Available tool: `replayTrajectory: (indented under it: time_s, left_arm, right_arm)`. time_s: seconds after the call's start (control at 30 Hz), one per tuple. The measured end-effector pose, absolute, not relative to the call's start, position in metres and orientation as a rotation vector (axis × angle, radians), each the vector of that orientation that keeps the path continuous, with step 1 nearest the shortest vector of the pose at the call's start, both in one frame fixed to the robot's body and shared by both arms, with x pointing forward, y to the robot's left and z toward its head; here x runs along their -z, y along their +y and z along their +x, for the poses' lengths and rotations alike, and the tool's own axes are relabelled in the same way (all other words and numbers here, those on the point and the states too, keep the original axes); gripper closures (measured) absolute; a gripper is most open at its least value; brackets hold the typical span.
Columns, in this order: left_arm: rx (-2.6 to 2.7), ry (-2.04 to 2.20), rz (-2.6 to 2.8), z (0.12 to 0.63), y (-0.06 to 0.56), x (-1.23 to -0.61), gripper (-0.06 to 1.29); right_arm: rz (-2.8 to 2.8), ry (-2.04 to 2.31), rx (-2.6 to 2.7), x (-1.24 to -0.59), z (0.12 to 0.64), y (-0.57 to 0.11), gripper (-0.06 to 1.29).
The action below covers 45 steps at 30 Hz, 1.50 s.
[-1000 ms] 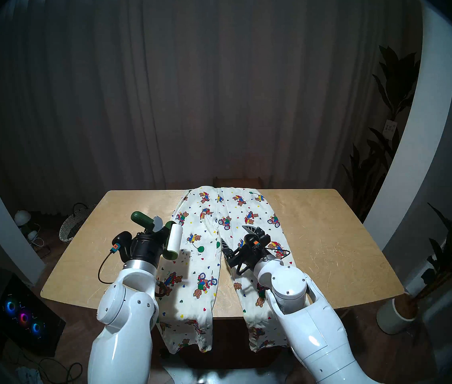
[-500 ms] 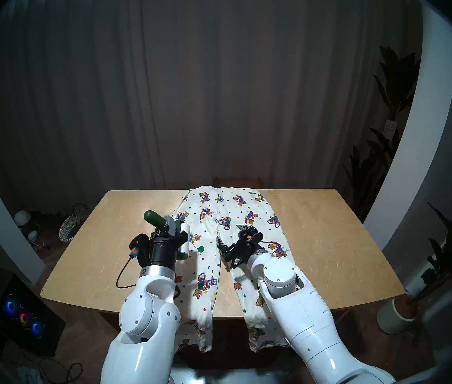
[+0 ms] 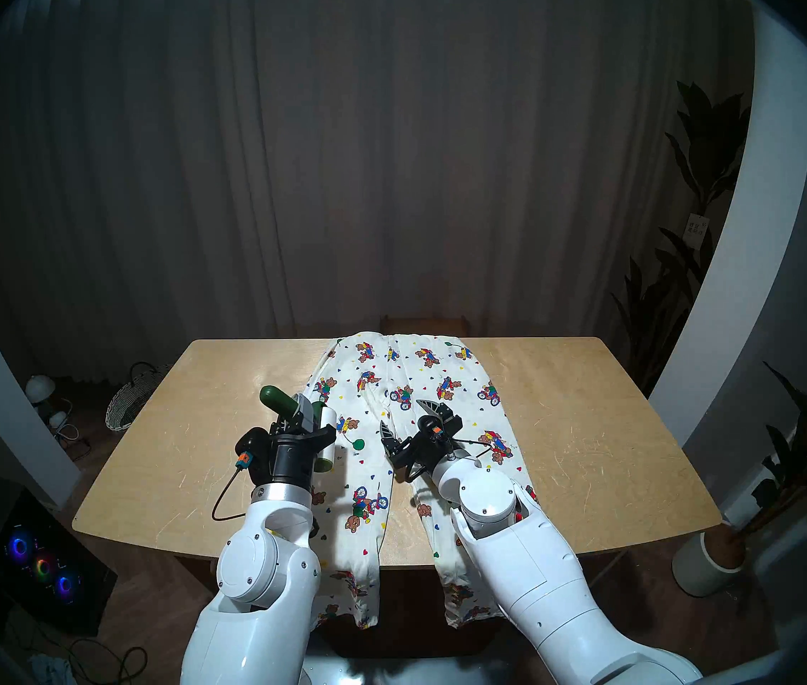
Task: Remove lint and debris from pants with a lint roller
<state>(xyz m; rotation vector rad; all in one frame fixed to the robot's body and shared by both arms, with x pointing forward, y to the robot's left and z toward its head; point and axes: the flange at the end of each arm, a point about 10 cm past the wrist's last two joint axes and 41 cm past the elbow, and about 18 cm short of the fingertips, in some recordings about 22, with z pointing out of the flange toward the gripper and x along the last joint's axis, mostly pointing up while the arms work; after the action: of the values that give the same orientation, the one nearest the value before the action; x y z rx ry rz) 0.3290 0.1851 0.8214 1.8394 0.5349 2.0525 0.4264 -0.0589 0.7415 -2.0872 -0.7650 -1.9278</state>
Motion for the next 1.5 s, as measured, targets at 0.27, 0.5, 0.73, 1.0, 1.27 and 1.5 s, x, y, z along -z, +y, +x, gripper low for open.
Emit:
replayTrajectory:
  time_s: [0.27, 0.5, 0.73, 1.0, 1.27, 1.5]
  left_arm:
    - [-2.037, 0.45, 1.859, 0.339, 0.178, -0.825, 1.11]
    - [-2.032, 0.349, 1.862, 0.347, 0.158, -0.824, 1.11]
    - [-2.037, 0.3, 1.901, 0.355, 0.147, -0.816, 1.11]
    - [-2.046, 0.318, 1.938, 0.361, 0.144, -0.808, 1.11]
    - [-2.085, 0.327, 1.863, 0.361, 0.143, -0.826, 1.11]
    - [-2.089, 0.354, 1.843, 0.361, 0.147, -0.829, 1.11]
  right_arm:
    - [-2.128, -0.748, 1.925, -0.731, 0.417, -0.064, 0.0]
    - [-2.182, -0.733, 1.917, -0.719, 0.409, -0.077, 0.0]
    - [-2.189, -0.734, 1.923, -0.72, 0.411, -0.082, 0.0]
    - [-2.178, -0.749, 1.907, -0.72, 0.414, -0.086, 0.0]
    - [-2.155, -0.777, 1.915, -0.725, 0.414, -0.098, 0.0]
    - [-2.093, -0.782, 1.943, -0.731, 0.411, -0.1, 0.0]
